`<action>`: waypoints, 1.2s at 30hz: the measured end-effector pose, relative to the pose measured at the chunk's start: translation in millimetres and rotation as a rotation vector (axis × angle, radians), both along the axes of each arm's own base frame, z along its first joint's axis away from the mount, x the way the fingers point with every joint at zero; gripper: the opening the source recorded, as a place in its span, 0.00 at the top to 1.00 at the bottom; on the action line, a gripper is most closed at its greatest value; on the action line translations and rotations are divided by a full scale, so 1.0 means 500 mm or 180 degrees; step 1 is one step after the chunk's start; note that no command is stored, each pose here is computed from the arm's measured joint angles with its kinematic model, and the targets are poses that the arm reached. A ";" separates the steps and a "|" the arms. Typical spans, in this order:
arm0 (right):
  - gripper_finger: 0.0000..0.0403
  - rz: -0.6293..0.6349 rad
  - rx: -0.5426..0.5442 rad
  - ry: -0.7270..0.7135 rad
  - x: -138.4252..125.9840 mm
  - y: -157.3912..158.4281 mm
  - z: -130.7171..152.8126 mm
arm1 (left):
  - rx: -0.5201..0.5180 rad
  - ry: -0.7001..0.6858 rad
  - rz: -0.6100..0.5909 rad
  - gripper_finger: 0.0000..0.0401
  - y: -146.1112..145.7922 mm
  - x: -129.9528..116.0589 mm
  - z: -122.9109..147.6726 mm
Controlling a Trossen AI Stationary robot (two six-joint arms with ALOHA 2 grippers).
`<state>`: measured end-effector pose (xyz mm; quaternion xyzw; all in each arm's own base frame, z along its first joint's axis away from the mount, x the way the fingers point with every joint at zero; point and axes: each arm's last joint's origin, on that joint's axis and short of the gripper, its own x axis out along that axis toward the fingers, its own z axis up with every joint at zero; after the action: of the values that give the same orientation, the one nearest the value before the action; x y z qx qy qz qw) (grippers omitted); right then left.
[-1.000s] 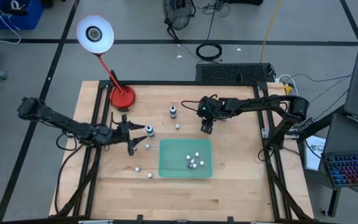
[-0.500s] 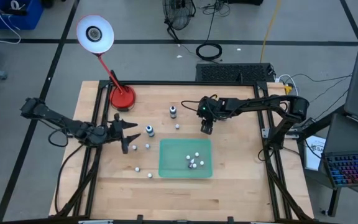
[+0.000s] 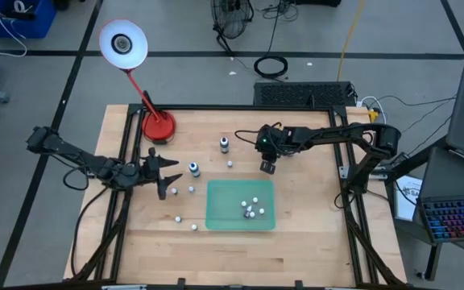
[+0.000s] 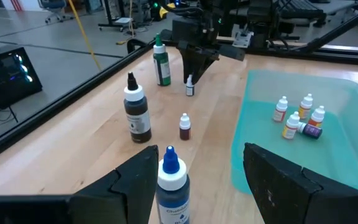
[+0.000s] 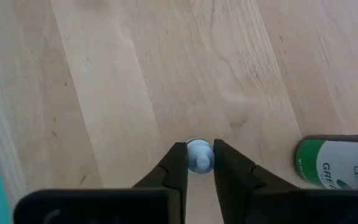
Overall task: Pick & Place food coloring
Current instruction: Put the small blue food coloring bottle into the green bin
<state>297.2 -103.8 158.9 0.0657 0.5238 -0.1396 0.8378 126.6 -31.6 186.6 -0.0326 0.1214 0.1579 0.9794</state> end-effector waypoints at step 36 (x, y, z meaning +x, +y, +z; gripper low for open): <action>0.90 0.0830 -0.0140 -0.0628 -0.019 0.311 0.122 | -0.0003 -0.0001 -0.0005 0.41 0.000 0.000 0.000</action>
<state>287.5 51.5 220.0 -0.0078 0.4399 -0.0340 0.8974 126.6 -31.6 186.7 -0.0330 0.1214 0.1570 0.9796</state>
